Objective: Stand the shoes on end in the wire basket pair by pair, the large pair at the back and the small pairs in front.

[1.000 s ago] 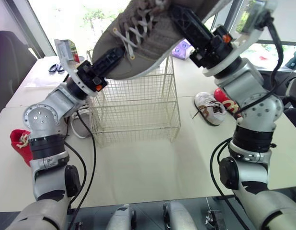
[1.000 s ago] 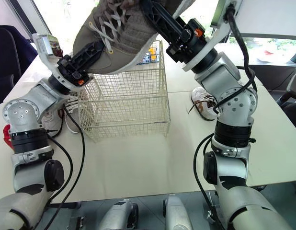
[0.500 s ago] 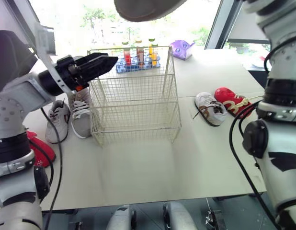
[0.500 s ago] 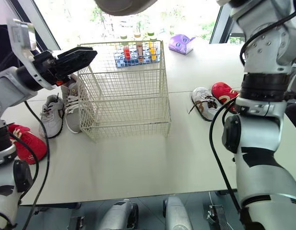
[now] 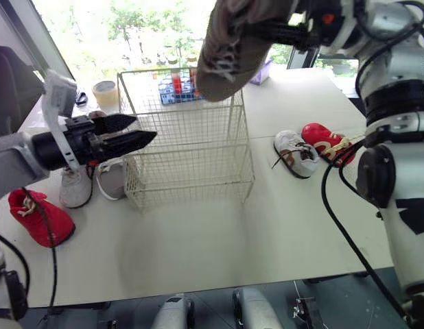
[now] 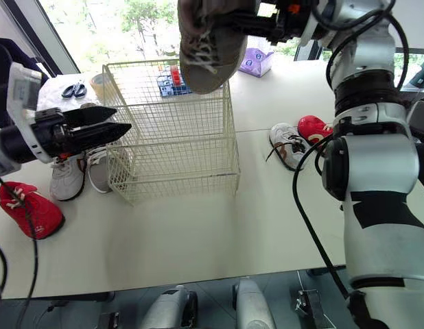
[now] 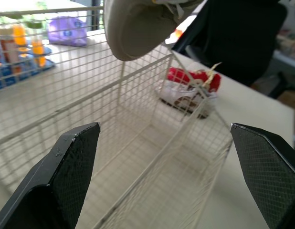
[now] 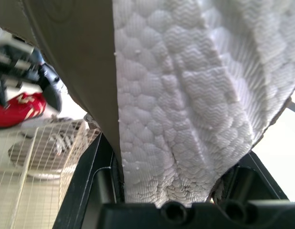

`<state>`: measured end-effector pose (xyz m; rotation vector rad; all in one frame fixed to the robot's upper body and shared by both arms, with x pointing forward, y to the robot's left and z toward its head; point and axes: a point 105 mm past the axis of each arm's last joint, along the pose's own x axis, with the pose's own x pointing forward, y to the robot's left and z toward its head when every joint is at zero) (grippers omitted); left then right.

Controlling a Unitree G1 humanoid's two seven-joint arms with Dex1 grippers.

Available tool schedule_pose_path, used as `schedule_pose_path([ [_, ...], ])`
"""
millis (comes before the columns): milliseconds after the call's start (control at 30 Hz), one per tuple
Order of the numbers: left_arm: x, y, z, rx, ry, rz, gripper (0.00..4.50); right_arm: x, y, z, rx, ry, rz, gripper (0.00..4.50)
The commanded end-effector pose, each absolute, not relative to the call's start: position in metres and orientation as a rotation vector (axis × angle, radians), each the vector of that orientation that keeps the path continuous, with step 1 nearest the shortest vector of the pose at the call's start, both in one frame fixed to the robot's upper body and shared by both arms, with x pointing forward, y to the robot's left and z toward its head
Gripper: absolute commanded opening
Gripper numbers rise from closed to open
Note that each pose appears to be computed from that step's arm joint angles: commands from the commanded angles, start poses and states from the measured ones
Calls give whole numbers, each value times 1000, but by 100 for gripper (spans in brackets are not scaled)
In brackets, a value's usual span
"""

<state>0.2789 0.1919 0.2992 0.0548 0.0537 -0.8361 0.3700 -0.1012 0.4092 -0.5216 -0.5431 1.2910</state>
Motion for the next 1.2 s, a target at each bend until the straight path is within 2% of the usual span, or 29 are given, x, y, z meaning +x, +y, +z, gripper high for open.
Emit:
schedule_pose_path([
  [33, 262, 195, 325, 230, 4, -828, 446, 370, -97, 413, -547, -545, 1298, 179],
  [233, 260, 197, 331, 256, 4, -836, 446, 374, -87, 396, -497, -442, 1376, 179],
  [533, 268, 196, 317, 212, 15, -842, 446, 399, -75, 364, -517, -304, 1275, 179],
  [700, 271, 196, 314, 197, 11, -837, 450, 402, -77, 363, -490, -302, 1253, 433],
  [733, 271, 196, 313, 196, 11, -835, 450, 402, -78, 363, -488, -304, 1249, 446],
  [1000, 276, 195, 309, 179, 12, -838, 450, 401, -90, 371, -482, -335, 1221, 446],
  [1200, 281, 200, 305, 156, 25, -831, 450, 387, -111, 385, -509, -379, 1262, 446],
])
